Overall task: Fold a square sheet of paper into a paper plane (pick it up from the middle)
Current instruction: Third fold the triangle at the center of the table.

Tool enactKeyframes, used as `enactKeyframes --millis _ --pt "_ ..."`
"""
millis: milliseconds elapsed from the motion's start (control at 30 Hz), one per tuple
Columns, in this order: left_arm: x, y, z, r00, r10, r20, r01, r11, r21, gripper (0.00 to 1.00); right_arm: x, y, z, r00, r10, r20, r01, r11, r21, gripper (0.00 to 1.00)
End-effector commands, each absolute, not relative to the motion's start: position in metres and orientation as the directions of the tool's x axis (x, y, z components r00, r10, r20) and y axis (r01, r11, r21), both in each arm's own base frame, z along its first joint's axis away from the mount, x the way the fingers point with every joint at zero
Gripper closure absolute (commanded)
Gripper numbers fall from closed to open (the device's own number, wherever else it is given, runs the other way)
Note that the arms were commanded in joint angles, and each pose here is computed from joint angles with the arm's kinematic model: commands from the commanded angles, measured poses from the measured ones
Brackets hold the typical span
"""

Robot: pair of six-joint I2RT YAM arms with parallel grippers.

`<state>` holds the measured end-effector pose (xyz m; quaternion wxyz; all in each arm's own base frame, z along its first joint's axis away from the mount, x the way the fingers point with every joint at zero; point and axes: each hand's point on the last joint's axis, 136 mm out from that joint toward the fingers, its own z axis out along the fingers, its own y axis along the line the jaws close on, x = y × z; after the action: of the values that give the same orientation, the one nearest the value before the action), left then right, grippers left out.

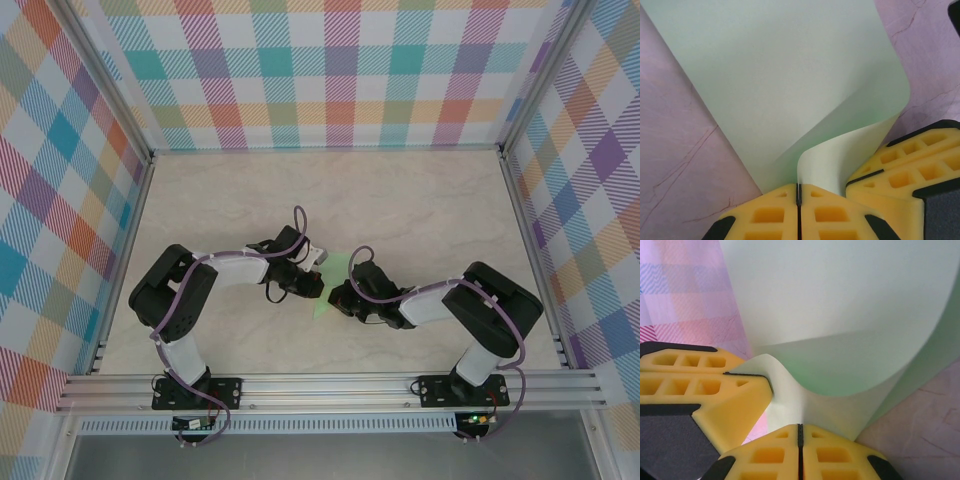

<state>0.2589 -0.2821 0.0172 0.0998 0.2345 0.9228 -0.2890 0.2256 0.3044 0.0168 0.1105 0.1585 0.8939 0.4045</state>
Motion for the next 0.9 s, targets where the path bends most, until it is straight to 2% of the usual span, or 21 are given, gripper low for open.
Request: enactKeyframes --millis 0,267,633,867 --pt "0.236 -0.259 -0.021 -0.892 0.414 -0.180 0.449 0.778 -0.438 0.93 0.222 0.299 0.010 -0.929 0.364 -0.061 0.202 0.639 0.742 0.91" --pt "0.236 -0.259 -0.022 -0.893 0.415 -0.175 0.448 0.780 -0.437 0.93 0.236 0.292 0.052 -0.929 0.348 -0.130 0.123 0.618 0.776 0.90" --pt "0.235 -0.259 -0.022 -0.893 0.416 -0.173 0.448 0.778 -0.440 0.93 0.252 0.287 0.050 -0.928 0.359 -0.104 0.133 0.576 0.806 0.89" --pt "0.235 -0.259 -0.022 -0.892 0.417 -0.173 0.449 0.779 -0.438 0.93 0.253 0.287 0.031 -0.932 0.354 -0.082 0.159 0.600 0.784 0.89"
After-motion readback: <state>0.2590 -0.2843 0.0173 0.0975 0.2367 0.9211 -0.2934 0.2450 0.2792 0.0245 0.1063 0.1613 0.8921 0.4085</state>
